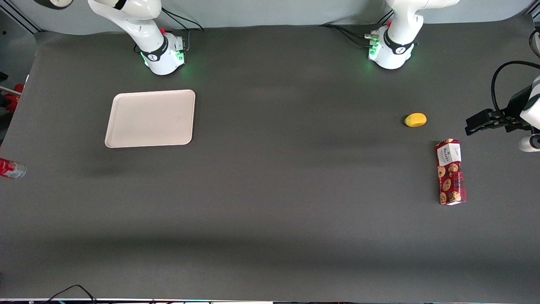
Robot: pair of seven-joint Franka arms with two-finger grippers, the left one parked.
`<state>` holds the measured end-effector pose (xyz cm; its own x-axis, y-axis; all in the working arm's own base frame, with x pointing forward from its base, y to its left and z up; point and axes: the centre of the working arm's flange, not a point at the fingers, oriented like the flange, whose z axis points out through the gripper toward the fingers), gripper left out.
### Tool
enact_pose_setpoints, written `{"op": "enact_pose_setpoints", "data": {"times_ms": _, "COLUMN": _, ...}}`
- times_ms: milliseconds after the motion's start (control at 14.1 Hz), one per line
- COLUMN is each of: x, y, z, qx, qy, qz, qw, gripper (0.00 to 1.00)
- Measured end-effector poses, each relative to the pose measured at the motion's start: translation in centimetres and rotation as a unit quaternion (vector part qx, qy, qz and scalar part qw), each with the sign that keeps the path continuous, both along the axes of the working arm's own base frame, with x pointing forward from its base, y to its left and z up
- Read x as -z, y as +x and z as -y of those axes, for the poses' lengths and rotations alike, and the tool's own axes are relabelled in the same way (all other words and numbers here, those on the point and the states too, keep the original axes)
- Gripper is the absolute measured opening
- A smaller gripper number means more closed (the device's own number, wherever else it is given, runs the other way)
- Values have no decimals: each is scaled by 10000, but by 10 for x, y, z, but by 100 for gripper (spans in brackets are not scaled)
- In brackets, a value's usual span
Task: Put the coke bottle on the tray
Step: 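Lift the bottle and carry it toward the white tray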
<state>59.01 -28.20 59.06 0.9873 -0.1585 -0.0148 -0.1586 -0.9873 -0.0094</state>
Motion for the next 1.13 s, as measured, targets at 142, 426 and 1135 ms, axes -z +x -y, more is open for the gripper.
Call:
{"op": "enact_pose_setpoints", "data": {"times_ms": 142, "x": 5, "y": -9, "z": -6, "qx": 22, "qy": 148, "qz": -166, "qw": 9997, "gripper": 35}}
{"op": "enact_pose_setpoints", "data": {"times_ms": 426, "x": 61, "y": -30, "z": -4, "qx": 101, "qy": 370, "qz": -446, "qw": 9983, "gripper": 35}}
{"op": "enact_pose_setpoints", "data": {"times_ms": 1135, "x": 183, "y": -152, "z": -102, "qx": 609, "qy": 308, "qz": -205, "qw": 9975, "gripper": 35}}
